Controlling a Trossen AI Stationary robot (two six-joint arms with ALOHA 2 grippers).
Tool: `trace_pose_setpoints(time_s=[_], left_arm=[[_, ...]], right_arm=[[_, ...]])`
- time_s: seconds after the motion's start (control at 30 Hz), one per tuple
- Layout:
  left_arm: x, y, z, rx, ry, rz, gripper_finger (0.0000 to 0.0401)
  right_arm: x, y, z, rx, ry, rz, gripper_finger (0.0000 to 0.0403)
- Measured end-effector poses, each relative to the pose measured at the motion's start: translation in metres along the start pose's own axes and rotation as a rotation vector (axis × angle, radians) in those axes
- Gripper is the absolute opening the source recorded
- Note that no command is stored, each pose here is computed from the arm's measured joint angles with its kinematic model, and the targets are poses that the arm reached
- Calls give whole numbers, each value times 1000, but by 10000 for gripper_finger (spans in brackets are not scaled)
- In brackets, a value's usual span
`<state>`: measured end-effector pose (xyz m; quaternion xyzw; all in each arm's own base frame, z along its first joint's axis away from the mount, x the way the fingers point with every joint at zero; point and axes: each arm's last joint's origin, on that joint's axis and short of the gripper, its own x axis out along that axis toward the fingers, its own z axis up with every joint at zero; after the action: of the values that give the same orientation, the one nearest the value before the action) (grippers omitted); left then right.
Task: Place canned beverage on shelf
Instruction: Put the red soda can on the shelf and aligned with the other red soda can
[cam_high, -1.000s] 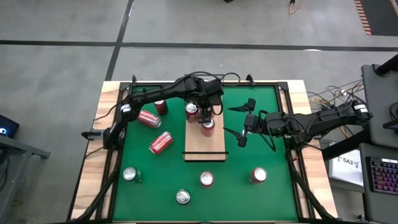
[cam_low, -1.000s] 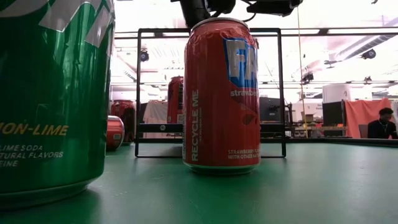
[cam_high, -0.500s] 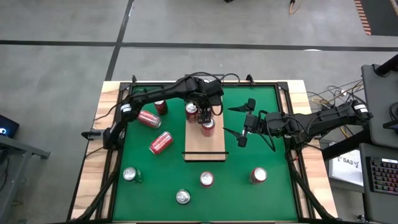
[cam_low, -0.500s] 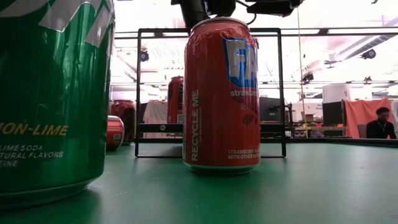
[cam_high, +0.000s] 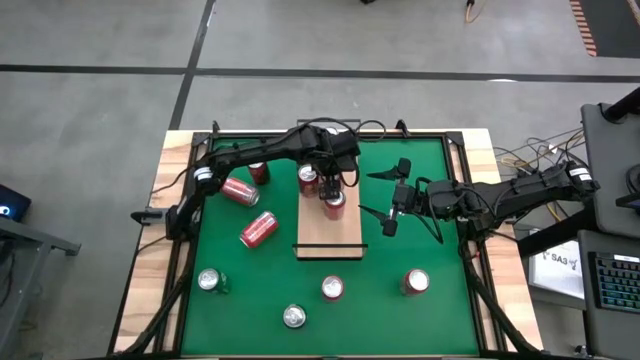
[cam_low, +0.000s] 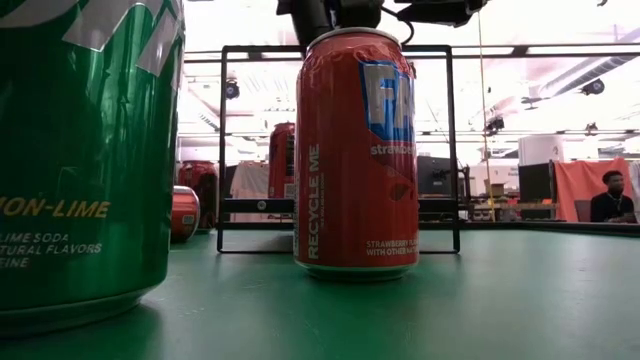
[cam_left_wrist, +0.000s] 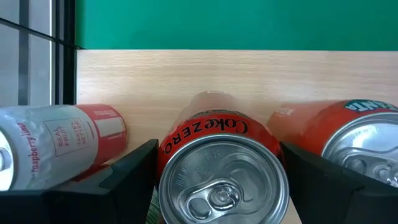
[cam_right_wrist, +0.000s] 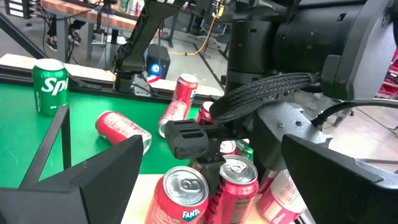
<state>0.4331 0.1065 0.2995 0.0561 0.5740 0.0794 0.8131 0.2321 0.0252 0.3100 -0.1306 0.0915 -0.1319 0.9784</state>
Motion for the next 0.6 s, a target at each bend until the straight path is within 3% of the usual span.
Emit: trace_pose_setpoints(time_s=[0.6], left_arm=[[1, 1, -1, 3, 6, 0, 313]], right_arm=[[0, 0, 0, 0, 0, 0, 373]])
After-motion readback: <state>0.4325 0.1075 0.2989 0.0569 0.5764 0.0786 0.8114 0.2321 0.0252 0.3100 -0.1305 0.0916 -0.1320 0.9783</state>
